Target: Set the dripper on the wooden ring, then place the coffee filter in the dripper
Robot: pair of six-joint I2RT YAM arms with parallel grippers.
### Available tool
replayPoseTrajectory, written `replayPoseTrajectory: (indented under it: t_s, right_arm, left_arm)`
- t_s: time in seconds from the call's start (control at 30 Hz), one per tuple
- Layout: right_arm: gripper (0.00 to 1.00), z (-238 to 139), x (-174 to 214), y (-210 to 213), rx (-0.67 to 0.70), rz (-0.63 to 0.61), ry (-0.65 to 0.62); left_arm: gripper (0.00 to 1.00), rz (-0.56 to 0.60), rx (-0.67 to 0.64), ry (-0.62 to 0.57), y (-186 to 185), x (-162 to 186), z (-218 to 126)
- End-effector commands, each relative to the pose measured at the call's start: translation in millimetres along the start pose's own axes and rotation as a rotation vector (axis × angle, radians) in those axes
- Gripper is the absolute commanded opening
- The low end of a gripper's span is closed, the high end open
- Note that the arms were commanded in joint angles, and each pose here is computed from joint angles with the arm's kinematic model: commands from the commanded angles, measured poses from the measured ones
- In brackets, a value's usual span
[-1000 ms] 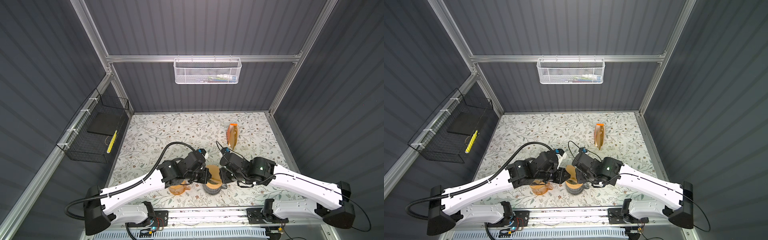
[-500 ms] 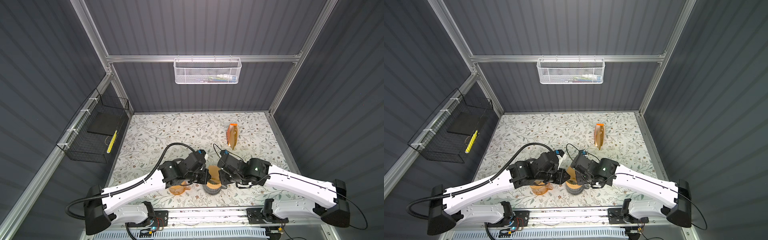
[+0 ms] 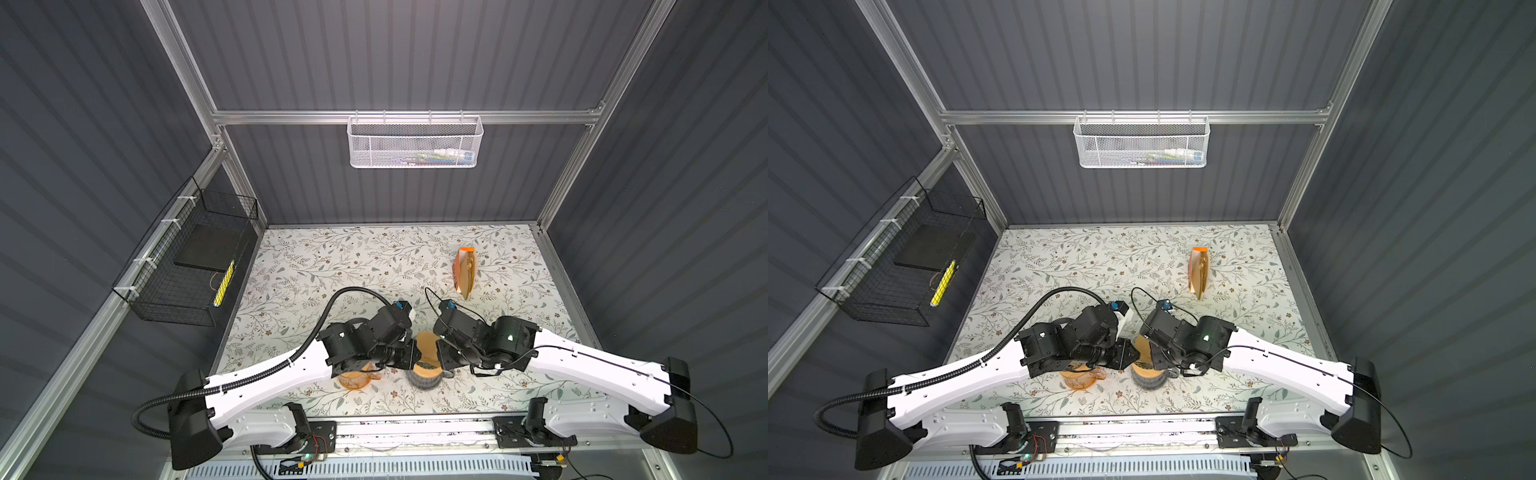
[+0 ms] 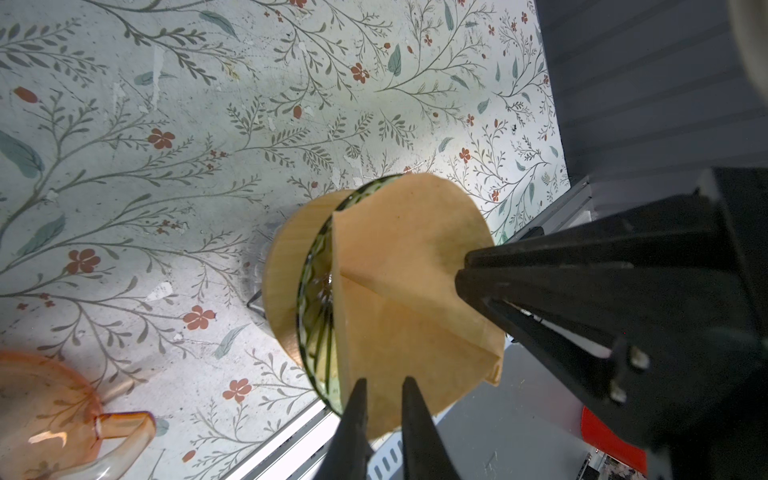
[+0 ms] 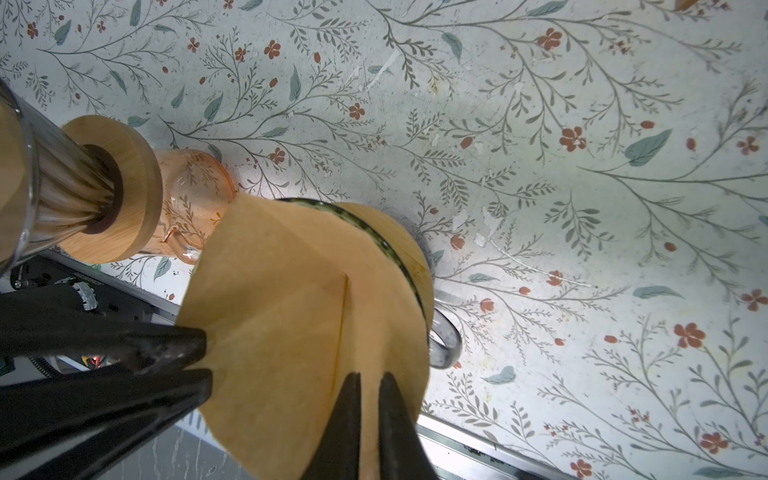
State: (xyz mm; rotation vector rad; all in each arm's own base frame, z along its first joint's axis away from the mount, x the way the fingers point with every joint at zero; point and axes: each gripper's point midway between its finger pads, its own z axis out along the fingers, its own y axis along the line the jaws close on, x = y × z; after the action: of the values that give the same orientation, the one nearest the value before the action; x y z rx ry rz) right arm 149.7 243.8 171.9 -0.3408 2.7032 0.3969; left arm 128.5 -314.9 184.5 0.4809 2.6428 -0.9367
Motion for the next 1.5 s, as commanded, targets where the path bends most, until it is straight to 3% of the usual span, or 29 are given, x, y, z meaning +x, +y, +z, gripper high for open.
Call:
replayPoseTrajectory:
  t_s: [0.0,1.17,1.4,1.43,1.47]
  right_arm:
    - [0.14,-7,-6,2,0.001,-0.006,-0.023]
    - [0.21,-29,-22,7,-0.029,0.007,-0.099]
    - [0.23,-50,-36,-3,-0.018,0.009,-0.181]
    - [0.24,-51,-38,-6,-0.007,0.008,-0.189]
    - [0.25,-62,-42,-10,-0.022,0.016,-0.217]
  left_arm:
    - [0.18,0.001,-0.004,-0.011,-2,-1,-6]
    - [0.18,-0.007,0.03,-0.157,-15,-28,-37]
    - [0.21,-0.022,-0.147,-0.378,6,-67,-84]
    - [0.25,-0.02,-0.169,-0.413,9,-72,-92]
    - [0.36,-0.013,-0.2,-0.444,12,-76,-101]
